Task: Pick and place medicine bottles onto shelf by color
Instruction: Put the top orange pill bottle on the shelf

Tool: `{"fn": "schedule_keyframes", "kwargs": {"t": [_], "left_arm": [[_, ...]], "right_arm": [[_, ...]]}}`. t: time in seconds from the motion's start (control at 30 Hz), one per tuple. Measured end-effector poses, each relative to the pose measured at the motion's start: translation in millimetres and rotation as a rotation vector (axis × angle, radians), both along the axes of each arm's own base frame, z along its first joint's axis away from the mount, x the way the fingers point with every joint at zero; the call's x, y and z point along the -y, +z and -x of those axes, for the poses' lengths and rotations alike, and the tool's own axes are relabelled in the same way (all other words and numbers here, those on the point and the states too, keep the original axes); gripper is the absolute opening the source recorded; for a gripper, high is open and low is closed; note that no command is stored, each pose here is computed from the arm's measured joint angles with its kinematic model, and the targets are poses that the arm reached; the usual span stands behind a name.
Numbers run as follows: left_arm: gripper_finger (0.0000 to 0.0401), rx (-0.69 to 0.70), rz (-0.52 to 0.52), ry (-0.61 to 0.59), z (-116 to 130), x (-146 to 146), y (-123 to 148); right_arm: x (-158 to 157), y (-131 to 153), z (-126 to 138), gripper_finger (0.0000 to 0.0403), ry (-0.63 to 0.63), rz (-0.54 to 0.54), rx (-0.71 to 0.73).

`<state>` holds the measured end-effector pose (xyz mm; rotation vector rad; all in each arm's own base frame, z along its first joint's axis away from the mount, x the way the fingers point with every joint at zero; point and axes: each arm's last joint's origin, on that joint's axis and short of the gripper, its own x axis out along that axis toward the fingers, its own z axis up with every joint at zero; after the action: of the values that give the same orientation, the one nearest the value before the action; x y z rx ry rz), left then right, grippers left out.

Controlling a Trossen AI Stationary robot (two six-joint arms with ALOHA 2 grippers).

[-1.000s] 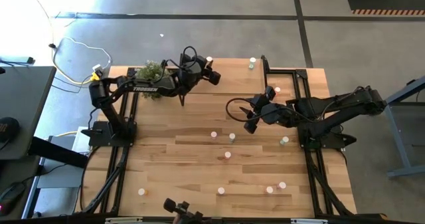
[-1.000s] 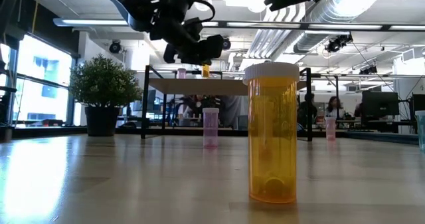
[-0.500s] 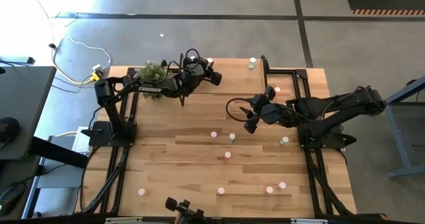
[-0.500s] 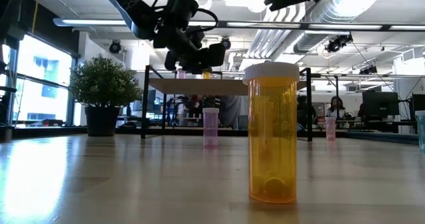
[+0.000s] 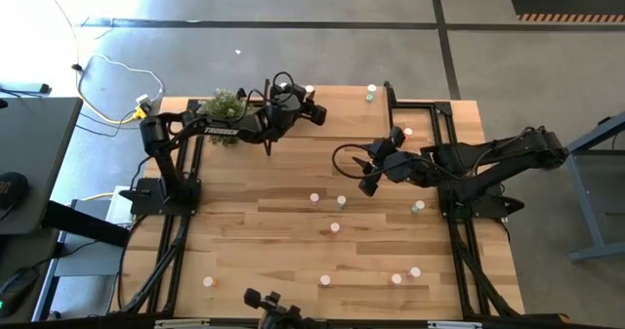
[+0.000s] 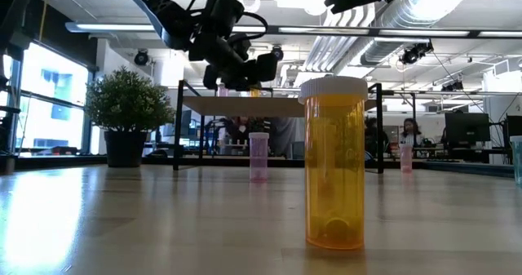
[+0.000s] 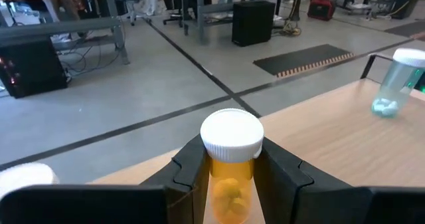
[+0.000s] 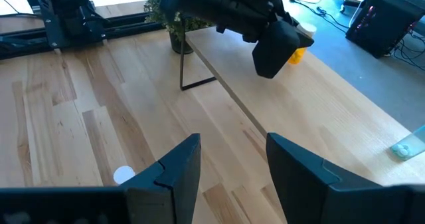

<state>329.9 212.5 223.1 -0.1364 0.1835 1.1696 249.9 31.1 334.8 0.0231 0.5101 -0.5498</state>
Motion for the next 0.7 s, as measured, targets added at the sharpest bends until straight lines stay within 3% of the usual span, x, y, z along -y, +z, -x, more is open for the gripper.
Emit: {"fn": "schedule_keyframes", "kwargs": {"t": [0.7], "left_arm": [[0.009, -0.041, -0.022, -0.013, -4.4, -2.6, -9.4]], "right_arm": [[0.0, 0.1, 0.1, 0.0163, -0.001, -0.002, 0.002]]}}
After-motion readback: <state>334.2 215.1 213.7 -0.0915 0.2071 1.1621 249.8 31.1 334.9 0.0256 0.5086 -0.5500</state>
